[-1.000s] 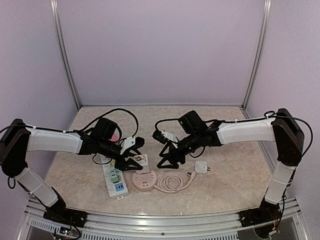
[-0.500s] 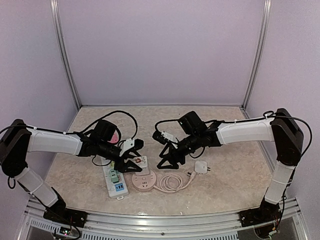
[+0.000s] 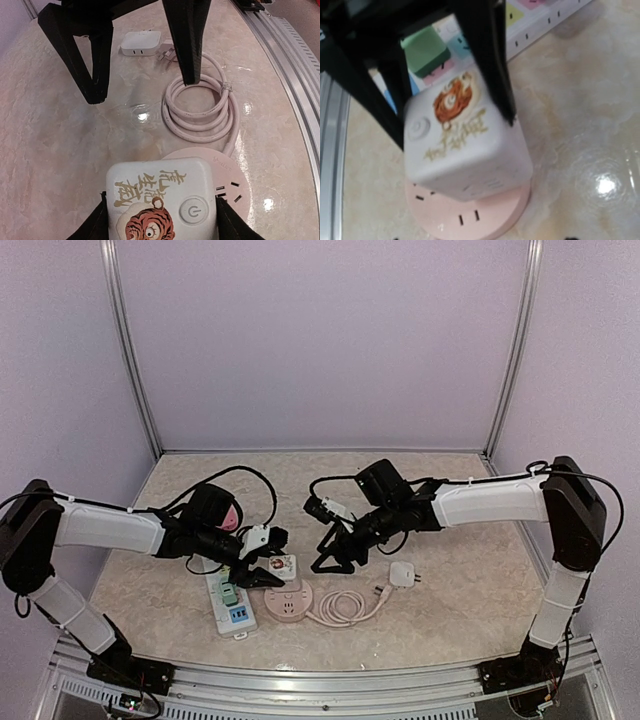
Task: Insert the plug
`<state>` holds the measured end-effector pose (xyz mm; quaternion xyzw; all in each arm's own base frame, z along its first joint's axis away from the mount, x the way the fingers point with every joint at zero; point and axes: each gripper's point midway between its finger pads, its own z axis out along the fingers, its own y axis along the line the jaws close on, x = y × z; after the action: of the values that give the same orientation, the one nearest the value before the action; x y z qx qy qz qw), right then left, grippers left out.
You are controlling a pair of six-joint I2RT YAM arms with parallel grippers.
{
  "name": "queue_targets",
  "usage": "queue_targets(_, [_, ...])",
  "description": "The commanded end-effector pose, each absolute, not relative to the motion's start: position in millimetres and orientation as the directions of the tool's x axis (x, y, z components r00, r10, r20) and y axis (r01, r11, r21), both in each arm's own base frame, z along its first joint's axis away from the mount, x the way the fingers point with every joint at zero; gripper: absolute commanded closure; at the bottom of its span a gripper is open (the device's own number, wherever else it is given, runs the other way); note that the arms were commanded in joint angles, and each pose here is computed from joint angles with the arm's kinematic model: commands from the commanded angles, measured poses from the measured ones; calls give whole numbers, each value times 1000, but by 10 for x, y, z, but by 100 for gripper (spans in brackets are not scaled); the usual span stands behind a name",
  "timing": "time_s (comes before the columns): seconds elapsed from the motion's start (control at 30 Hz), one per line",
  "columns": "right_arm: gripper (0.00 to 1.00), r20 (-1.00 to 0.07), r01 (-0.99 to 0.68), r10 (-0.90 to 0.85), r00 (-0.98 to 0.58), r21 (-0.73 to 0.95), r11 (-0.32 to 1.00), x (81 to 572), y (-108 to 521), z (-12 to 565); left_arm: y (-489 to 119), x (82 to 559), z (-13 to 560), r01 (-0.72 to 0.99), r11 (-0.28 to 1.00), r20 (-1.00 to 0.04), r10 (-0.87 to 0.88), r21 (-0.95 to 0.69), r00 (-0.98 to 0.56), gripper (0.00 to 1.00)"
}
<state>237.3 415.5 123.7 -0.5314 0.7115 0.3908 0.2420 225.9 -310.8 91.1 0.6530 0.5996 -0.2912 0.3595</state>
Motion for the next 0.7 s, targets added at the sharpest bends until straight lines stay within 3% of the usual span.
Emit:
queue_targets(0.0, [32,-757,-929,-539,-368,324,180,2486,4200,1258,-2855,1989,323,999,-9,-681,732,-35,-17,100])
queue_targets(0.2, [38,-743,-886,-484,-463,383,260,2581,4265,1252,-2905,1974,273,984,71,-668,726,-163,-163,100])
queue_targets(0.67, [37,-710,-847,-476,-519,352,397,2484,4078,1178,-2956,1860,-31,993,58,-610,785,-104,-110,100])
